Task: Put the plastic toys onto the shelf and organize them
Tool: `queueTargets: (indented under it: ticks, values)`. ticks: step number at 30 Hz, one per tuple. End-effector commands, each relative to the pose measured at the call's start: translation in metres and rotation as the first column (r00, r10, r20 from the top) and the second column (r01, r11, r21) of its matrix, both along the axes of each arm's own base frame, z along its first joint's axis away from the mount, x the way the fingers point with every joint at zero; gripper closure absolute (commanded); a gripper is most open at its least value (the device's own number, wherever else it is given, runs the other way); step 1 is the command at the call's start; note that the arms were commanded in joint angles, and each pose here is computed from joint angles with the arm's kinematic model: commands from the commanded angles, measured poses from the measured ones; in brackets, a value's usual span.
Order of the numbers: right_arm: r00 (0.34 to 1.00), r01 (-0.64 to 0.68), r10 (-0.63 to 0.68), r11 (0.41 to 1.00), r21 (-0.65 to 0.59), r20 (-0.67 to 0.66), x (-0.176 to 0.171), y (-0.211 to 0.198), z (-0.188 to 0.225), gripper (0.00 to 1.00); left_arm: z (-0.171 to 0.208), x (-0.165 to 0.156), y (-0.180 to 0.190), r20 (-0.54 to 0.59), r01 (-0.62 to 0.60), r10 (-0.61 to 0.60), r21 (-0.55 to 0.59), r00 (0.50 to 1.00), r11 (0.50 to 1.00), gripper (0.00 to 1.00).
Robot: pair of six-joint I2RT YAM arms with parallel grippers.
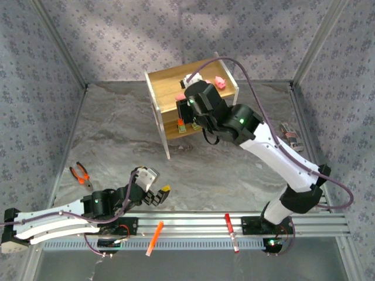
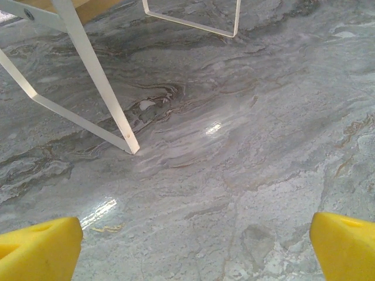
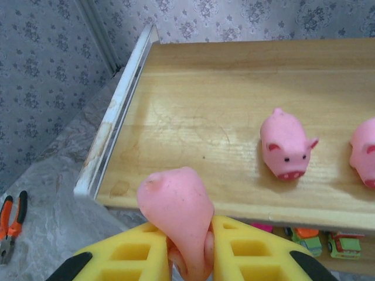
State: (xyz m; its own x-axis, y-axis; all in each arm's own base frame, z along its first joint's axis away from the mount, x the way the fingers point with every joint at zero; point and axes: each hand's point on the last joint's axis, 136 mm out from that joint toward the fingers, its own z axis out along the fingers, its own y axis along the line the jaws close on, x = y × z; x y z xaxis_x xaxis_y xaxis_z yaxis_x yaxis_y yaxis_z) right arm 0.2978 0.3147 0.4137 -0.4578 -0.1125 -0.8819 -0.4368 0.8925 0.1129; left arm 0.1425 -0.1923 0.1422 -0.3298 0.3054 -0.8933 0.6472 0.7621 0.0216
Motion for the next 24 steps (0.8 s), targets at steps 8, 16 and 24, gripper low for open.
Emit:
queueTargets:
  ticks: [8, 16, 24]
  values:
    - [0.998, -0.002, -0.001, 0.999, -0.047, -0.06, 0.028, 0.01, -0.008, 0.78, 0.012, 0.002, -0.002, 0.02, -0.001, 0.002, -0.035, 1.0, 0.999, 0.01]
    - [0.993, 0.006, -0.016, 0.997, -0.083, -0.117, 0.04, 0.012, -0.024, 0.76, 0.014, 0.003, 0.002, 0.025, -0.016, 0.017, -0.041, 1.0, 0.999, 0.0]
    - [0.991, 0.02, -0.033, 0.994, -0.104, -0.132, 0.048, 0.009, -0.032, 0.76, 0.014, 0.003, 0.002, 0.025, -0.017, 0.018, -0.041, 1.0, 0.999, 0.0]
